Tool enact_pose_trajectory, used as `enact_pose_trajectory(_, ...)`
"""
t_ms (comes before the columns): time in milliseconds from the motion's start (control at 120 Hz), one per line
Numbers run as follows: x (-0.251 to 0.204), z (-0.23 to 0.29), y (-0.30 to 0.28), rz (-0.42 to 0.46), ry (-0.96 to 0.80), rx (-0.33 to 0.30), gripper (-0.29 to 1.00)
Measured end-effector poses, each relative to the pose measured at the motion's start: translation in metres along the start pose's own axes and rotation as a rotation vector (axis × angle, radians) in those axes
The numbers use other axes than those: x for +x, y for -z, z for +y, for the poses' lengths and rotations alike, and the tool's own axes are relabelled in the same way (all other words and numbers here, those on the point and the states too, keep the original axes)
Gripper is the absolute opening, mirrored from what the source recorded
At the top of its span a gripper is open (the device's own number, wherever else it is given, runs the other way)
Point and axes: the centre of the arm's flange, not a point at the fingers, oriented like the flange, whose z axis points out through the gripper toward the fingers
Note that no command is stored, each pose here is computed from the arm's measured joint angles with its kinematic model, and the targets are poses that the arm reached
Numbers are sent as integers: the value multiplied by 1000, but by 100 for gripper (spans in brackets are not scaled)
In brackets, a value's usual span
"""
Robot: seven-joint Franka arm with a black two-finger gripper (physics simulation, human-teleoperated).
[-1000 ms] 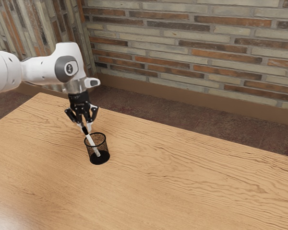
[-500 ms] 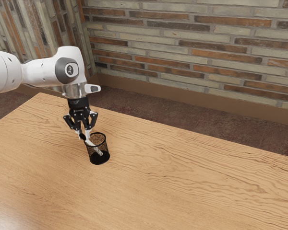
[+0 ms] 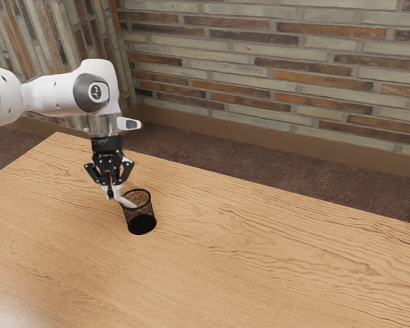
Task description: Take the marker out of the pen holder and place it to the left of the pen holder.
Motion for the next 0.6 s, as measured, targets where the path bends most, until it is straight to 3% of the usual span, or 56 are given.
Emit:
enact_pose_trajectory(292,-111,12,64,124,-11,62,-5)
enact_pose_trajectory(433,-124,-7,65,147,26,73,-6)
enact_pose_trajectory(600,-108,-35,56,171,81,56,-6)
